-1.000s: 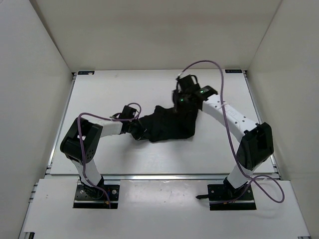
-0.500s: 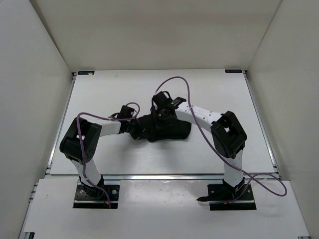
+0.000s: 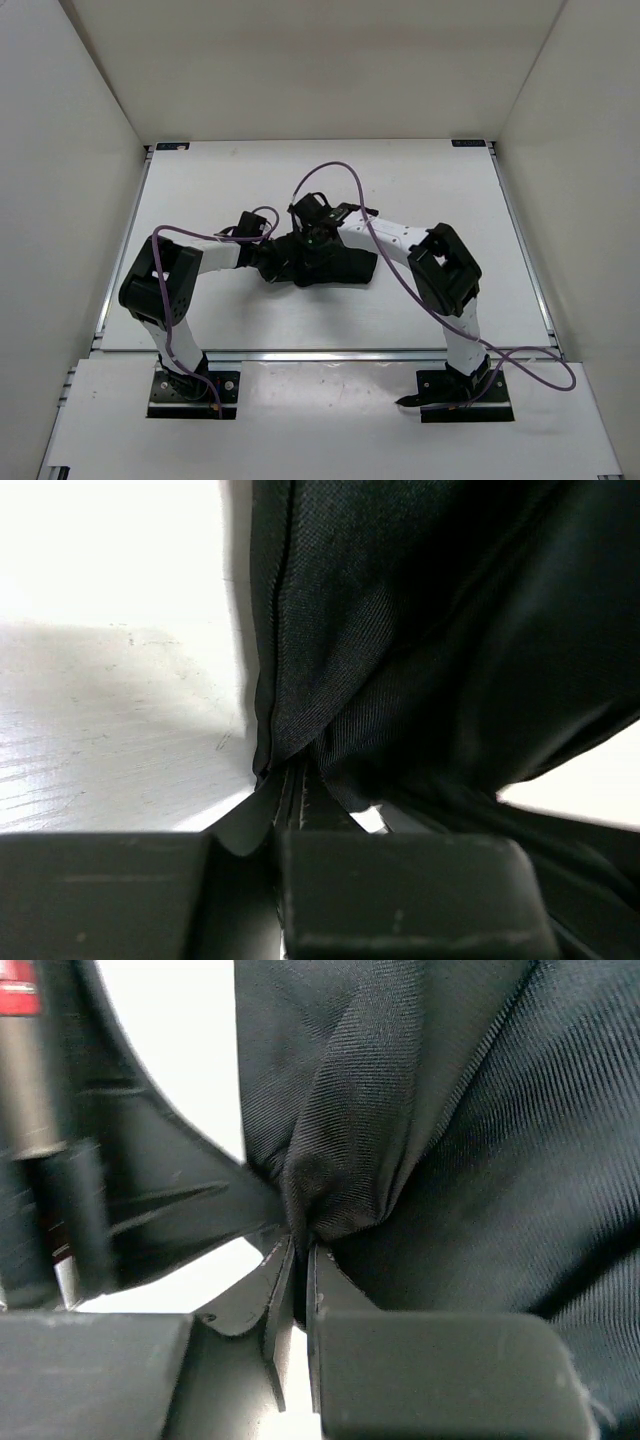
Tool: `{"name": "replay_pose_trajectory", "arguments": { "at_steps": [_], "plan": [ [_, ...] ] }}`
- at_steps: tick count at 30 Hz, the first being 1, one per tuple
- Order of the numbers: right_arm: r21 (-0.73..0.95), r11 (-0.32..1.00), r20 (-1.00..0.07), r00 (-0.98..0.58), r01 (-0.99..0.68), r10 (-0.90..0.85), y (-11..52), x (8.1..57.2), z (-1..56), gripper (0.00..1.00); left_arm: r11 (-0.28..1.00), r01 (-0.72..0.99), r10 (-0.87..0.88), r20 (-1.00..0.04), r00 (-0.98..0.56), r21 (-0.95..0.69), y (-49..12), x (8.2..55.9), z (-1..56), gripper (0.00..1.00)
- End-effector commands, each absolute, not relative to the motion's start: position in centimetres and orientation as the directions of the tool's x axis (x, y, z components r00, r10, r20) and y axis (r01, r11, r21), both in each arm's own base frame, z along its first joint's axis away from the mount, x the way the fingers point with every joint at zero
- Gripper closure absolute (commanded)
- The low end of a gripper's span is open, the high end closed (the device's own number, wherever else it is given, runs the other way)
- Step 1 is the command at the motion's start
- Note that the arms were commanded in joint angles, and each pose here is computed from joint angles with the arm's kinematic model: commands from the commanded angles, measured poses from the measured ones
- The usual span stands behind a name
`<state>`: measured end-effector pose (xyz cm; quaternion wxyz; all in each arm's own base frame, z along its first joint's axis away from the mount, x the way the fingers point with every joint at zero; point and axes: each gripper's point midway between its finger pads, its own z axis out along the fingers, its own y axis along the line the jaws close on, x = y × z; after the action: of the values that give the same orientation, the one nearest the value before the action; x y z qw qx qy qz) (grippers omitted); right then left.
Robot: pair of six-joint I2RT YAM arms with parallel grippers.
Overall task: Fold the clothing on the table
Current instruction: Fold the skirt
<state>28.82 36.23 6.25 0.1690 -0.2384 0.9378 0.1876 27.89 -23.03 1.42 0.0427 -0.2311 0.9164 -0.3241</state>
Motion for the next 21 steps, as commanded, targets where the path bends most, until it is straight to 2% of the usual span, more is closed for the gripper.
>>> {"name": "replay_pose_trajectory", "arguments": {
  "at_steps": [1, 3, 4, 5, 10, 16, 21],
  "plan": [
    [0.284, 0.781, -0.395, -0.810, -0.556, -0.433, 37.5, 28.2, 4.3, 1.00, 0.704, -0.415, -0.453, 0.086, -0.887, -0.576, -22.3, 26.7, 0.4, 0.93],
    [0.274, 0.779, -0.385, -0.806, -0.564, -0.449, 37.6, 28.0, 3.3, 1.00, 0.704, -0.426, -0.458, 0.095, -0.884, -0.569, -22.0, 26.5, 0.2, 0.85],
    [0.269, 0.779, -0.373, -0.807, -0.566, -0.458, 37.6, 27.6, 3.0, 0.99, 0.701, -0.416, -0.449, 0.094, -0.889, -0.579, -22.0, 26.4, 0.4, 0.75],
    [0.267, 0.782, -0.376, -0.808, -0.564, -0.454, 37.6, 27.7, 2.9, 1.00, 0.697, -0.429, -0.460, 0.100, -0.882, -0.575, -21.8, 26.5, 0.3, 0.70],
    [0.214, 0.798, -0.339, -0.809, -0.563, -0.480, 36.8, 27.3, 1.1, 1.00, 0.676, -0.449, -0.483, 0.108, -0.869, -0.584, -20.5, 26.7, 1.0, 0.51],
    [0.055, 0.861, -0.273, -0.837, -0.506, -0.474, 34.0, 28.1, -0.7, 1.00, 0.694, -0.443, -0.499, 0.065, -0.864, -0.568, -17.2, 26.9, 2.9, 0.49],
    [-0.066, 0.898, -0.292, -0.852, -0.435, -0.434, 32.7, 28.9, 0.1, 1.00, 0.701, -0.477, -0.561, 0.004, -0.828, -0.530, -12.2, 27.2, 4.5, 0.49]
  ]
}}
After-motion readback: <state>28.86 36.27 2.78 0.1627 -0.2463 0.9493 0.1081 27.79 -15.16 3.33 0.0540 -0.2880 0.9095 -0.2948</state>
